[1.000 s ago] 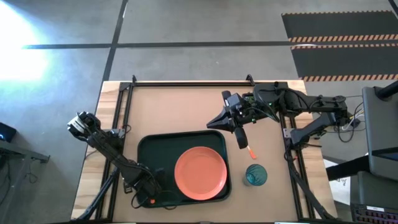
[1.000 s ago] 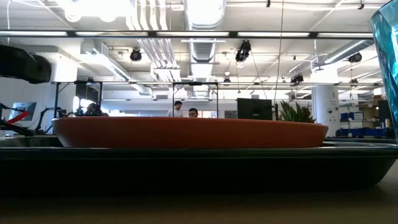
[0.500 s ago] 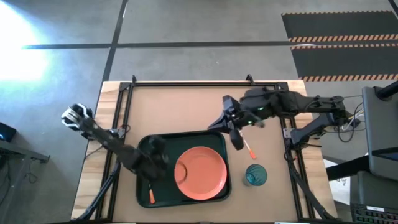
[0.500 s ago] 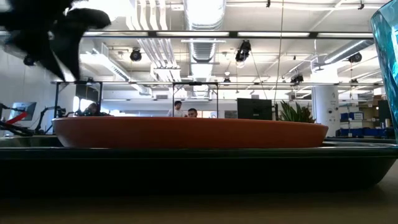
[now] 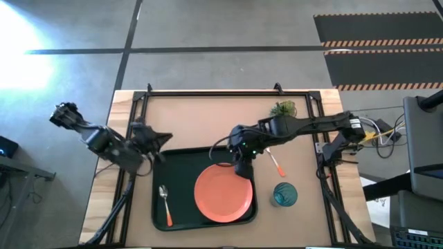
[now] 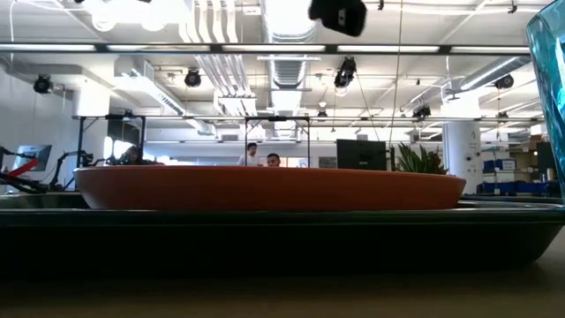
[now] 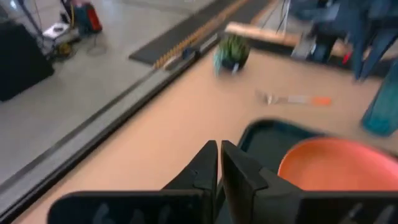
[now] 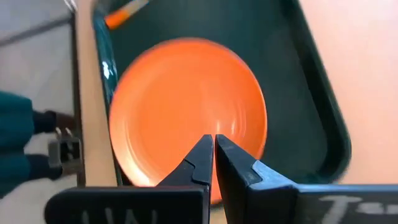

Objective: Pick and place plate/cup/fork/spoon on tray
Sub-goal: Adjust the light red plate on the dark green tray

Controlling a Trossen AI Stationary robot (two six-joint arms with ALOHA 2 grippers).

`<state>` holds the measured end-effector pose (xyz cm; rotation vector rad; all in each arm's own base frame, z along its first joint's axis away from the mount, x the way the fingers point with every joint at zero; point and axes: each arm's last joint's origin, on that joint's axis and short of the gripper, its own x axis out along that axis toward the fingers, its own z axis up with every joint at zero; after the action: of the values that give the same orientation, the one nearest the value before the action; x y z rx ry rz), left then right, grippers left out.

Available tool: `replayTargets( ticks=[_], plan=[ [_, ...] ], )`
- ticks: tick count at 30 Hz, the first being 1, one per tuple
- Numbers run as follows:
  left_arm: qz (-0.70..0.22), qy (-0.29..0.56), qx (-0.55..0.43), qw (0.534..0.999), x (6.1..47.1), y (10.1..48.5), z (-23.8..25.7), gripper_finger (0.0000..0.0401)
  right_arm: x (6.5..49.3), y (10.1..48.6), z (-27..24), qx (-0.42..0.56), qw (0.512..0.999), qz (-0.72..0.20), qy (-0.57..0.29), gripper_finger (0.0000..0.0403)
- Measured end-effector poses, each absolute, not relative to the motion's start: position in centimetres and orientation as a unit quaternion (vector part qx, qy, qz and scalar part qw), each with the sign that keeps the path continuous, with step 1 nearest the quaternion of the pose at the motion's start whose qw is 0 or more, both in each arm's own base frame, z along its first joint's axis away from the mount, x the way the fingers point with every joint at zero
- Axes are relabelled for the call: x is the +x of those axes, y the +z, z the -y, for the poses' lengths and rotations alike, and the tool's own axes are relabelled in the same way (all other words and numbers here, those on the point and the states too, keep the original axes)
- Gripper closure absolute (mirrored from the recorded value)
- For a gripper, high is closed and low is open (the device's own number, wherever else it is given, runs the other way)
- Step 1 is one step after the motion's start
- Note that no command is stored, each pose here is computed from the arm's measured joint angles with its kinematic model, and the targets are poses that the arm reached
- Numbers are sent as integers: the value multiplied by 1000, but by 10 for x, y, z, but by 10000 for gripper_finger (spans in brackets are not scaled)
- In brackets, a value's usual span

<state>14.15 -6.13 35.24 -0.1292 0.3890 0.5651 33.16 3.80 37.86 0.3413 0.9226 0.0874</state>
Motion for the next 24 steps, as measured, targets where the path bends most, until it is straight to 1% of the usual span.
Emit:
replayTargets(
  ticks=[3, 6, 9, 13, 15, 18, 21, 24],
  plan=[
    [-156, 266, -54, 950, 137, 364, 58, 398, 327, 379, -38, 164, 874, -456, 40, 394],
    [-128, 258, -31, 957, 135, 374, 56, 398, 319, 396, -37, 164, 890, -423, 47, 394],
    [-107, 249, -13, 962, 134, 383, 56, 398, 310, 423, -36, 151, 921, -352, 68, 394],
    [-80, 241, 4, 967, 136, 392, 57, 398, 296, 463, -38, 99, 960, -229, 123, 394],
    [-59, 237, 12, 970, 139, 399, 59, 398, 289, 479, -39, 78, 969, -182, 150, 394],
    [-25, 233, 35, 971, 143, 411, 62, 397, 280, 496, -39, 49, 973, -143, 172, 394],
    [2, 234, 55, 971, 146, 421, 63, 397, 276, 499, -38, 35, 973, -152, 172, 394],
    [11, 235, 67, 970, 146, 424, 63, 397, 274, 484, -38, 64, 957, -234, 160, 394]
  ],
)
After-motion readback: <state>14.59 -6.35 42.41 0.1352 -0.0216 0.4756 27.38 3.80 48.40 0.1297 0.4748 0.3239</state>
